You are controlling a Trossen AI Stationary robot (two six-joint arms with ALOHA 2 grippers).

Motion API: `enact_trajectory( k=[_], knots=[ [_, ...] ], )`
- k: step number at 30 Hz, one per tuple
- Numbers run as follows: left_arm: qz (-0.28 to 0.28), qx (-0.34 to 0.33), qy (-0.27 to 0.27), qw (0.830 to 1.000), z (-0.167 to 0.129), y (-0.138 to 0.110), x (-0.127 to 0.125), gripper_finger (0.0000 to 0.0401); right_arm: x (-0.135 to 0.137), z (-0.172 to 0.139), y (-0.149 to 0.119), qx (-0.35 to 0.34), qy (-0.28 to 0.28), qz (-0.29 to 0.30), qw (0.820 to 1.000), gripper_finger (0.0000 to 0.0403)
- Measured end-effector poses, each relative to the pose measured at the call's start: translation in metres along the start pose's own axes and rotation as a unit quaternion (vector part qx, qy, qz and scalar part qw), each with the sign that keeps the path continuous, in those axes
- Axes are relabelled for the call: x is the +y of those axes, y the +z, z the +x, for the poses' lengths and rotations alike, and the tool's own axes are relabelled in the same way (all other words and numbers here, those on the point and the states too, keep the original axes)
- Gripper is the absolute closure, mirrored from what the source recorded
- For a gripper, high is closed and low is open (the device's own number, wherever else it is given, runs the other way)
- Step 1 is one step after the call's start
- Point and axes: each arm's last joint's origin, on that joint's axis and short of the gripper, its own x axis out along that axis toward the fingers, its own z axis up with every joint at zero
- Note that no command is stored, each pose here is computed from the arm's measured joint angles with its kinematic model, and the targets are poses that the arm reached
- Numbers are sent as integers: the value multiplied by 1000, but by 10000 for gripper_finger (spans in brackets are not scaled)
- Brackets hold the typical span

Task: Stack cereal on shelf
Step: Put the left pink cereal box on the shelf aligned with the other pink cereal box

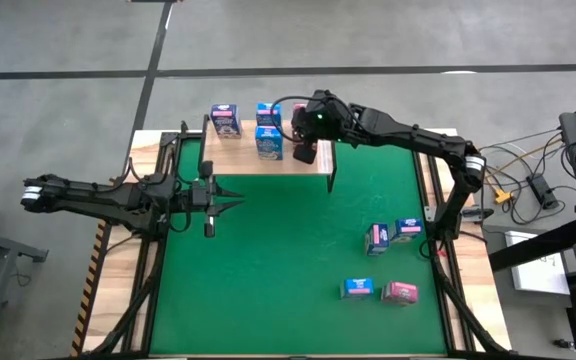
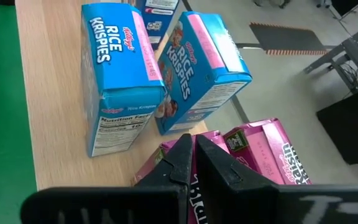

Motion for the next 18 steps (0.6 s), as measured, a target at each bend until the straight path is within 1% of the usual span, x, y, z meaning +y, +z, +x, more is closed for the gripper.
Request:
enact_trajectory(
  k=[6,10,14,18],
  knots=[
    [0,0,0,1000,0,0,0,363,0,-16,6,-22,-4,1,1000,390],
    [0,0,0,1000,0,0,0,363,-2,-31,8,-27,-4,11,1000,390],
    [-4,0,0,1000,0,0,0,363,-7,-48,6,-18,-1,29,999,390],
    [-4,1,-1,1000,0,0,0,363,-11,-63,-2,11,3,51,999,390]
  ],
)
